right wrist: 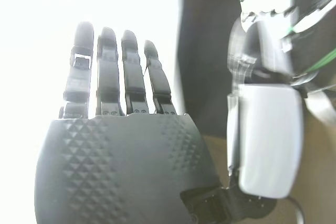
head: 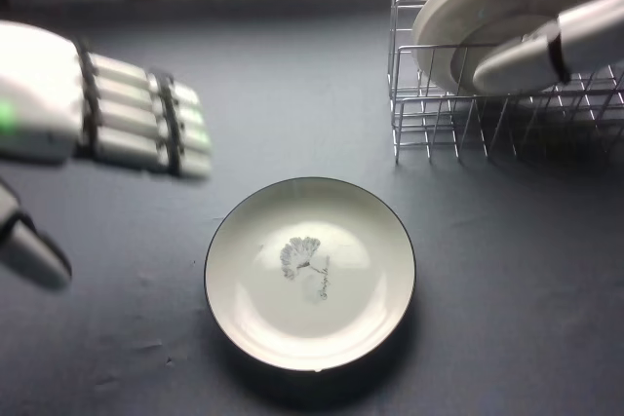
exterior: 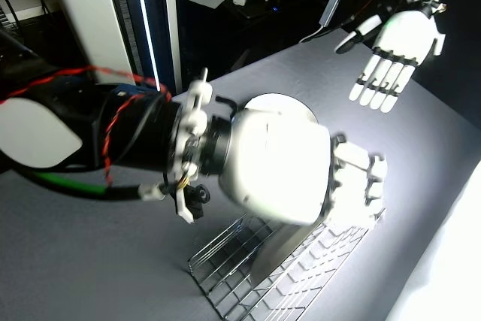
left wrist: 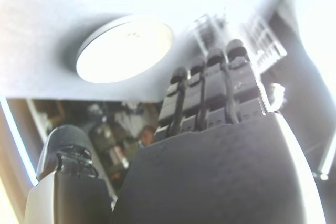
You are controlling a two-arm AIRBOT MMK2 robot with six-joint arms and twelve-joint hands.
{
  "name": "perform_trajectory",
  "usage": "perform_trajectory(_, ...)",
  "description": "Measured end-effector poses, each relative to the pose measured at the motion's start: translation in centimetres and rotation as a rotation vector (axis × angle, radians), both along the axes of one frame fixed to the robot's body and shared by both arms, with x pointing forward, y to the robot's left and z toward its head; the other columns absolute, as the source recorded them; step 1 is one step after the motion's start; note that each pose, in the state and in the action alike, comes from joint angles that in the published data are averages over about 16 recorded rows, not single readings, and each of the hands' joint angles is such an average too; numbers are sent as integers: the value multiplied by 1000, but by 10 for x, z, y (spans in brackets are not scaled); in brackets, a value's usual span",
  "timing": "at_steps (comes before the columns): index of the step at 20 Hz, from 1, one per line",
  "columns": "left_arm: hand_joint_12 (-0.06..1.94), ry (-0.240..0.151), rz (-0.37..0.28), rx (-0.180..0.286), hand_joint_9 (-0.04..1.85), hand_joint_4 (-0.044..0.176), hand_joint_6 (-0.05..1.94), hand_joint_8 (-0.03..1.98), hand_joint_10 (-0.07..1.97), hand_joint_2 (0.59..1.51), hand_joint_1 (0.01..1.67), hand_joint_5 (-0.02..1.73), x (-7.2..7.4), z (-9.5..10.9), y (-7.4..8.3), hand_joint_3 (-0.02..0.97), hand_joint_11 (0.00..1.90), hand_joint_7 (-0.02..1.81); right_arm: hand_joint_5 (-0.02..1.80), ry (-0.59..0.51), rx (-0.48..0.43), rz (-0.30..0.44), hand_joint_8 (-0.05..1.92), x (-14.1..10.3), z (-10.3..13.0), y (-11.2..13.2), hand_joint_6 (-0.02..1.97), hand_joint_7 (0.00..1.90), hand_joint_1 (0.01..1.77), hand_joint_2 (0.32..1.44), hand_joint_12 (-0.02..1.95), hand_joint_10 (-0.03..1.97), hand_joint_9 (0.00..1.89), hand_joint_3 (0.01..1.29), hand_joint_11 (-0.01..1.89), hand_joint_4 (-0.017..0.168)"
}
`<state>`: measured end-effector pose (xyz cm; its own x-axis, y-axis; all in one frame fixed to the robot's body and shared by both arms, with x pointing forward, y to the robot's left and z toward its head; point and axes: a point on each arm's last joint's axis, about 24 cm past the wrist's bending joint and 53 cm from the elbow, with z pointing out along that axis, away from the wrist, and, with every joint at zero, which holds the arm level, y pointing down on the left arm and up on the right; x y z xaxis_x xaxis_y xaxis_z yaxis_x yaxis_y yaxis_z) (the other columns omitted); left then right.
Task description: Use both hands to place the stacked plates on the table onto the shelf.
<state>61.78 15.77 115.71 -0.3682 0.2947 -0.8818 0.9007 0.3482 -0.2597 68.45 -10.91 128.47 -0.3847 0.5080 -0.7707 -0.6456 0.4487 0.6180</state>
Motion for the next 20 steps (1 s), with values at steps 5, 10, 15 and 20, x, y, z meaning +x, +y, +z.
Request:
perform_trajectory(5, 11, 37, -40, 21, 20, 1, 16, 16, 8, 1060, 13, 16, -18, -24, -14, 21, 20, 16, 78, -158, -150, 158, 20, -38, -8, 30, 24, 94, 488, 878, 314, 21, 93, 16, 12, 1)
perform_trajectory(10, 12, 57, -53, 38, 20, 0, 16, 15, 7, 1064, 14, 15, -27, -45, -27, 21, 20, 15, 19, -274, -285, 295, 20, -70, -27, 47, 25, 19, 390, 809, 51, 19, 22, 16, 11, 2)
perform_trajectory(15, 10, 67, -43, 52, 20, 0, 16, 15, 7, 1066, 14, 15, -28, -60, -35, 21, 20, 13, 16, -356, -395, 399, 20, -93, -47, 55, 25, 16, 466, 806, 2, 19, 20, 16, 12, 4)
perform_trajectory(20, -3, 80, -34, 69, 19, -1, 15, 14, 5, 1064, 14, 17, -29, -74, -37, 21, 20, 15, 13, -401, -468, 459, 19, -104, -62, 57, 25, 19, 662, 851, 3, 19, 22, 18, 11, 3)
